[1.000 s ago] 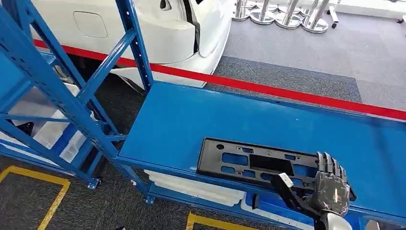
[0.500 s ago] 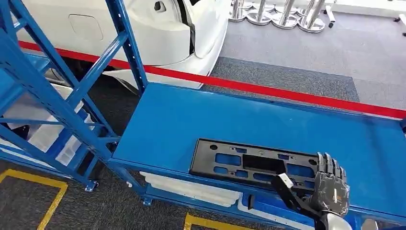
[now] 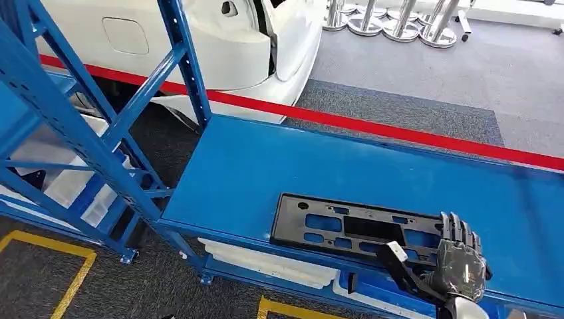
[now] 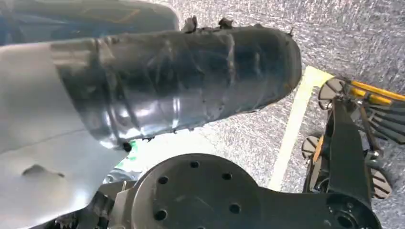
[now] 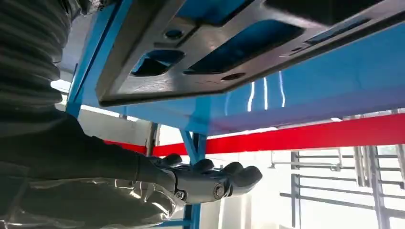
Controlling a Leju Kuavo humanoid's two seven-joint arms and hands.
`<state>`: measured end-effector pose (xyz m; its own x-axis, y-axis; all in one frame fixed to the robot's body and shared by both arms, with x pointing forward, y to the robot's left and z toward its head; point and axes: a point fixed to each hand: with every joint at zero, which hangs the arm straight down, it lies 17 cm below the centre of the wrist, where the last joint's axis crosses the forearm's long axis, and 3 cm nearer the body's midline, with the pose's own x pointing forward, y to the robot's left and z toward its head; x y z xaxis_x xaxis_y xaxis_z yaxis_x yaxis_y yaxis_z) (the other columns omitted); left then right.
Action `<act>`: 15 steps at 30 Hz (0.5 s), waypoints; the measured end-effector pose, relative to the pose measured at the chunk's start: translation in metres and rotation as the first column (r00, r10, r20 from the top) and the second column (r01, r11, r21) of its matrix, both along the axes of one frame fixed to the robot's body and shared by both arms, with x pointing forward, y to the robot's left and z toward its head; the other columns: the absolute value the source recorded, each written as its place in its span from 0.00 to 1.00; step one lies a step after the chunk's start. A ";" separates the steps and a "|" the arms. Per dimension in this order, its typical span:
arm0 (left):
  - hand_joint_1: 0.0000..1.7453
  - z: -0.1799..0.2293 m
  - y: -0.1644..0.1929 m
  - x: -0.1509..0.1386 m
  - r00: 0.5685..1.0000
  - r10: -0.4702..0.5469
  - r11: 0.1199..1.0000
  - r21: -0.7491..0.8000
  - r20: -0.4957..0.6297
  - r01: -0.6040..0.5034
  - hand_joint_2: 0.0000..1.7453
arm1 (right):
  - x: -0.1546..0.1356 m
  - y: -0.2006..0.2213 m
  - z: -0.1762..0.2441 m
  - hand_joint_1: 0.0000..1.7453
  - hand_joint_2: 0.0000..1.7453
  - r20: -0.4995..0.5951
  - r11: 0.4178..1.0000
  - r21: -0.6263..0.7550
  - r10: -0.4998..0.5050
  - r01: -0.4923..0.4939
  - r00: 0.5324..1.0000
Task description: Take the parts from the cabinet and place them on the table.
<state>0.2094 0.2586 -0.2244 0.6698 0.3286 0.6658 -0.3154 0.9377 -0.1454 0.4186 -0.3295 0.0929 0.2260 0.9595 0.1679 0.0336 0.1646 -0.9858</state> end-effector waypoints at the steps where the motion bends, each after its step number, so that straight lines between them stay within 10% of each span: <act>1: 0.00 0.000 0.000 -0.001 1.000 0.000 1.000 0.000 -0.001 0.000 0.00 | 0.000 0.000 0.000 0.00 1.00 -0.001 1.000 -0.001 0.000 0.000 1.000; 6: 0.00 0.001 0.001 0.001 0.999 -0.032 0.999 0.010 0.009 0.032 0.00 | 0.003 -0.014 -0.026 0.01 1.00 -0.132 1.000 0.014 0.016 -0.015 0.991; 7: 0.00 0.001 0.003 0.001 0.999 -0.034 0.999 0.012 0.010 0.034 0.00 | 0.010 -0.019 -0.026 1.00 1.00 -0.123 0.999 0.021 0.032 -0.030 0.992; 15: 0.00 0.001 0.013 0.004 0.999 -0.051 0.998 0.030 0.012 0.051 0.00 | 0.022 -0.053 -0.045 1.00 1.00 -0.171 1.000 -0.005 -0.009 0.008 0.985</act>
<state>0.2129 0.2713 -0.2232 0.6769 0.2743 0.6831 -0.2652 0.9565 -0.1213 0.4405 -0.3827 0.0483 0.2592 0.9581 0.1217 -0.1345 0.1606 -0.9778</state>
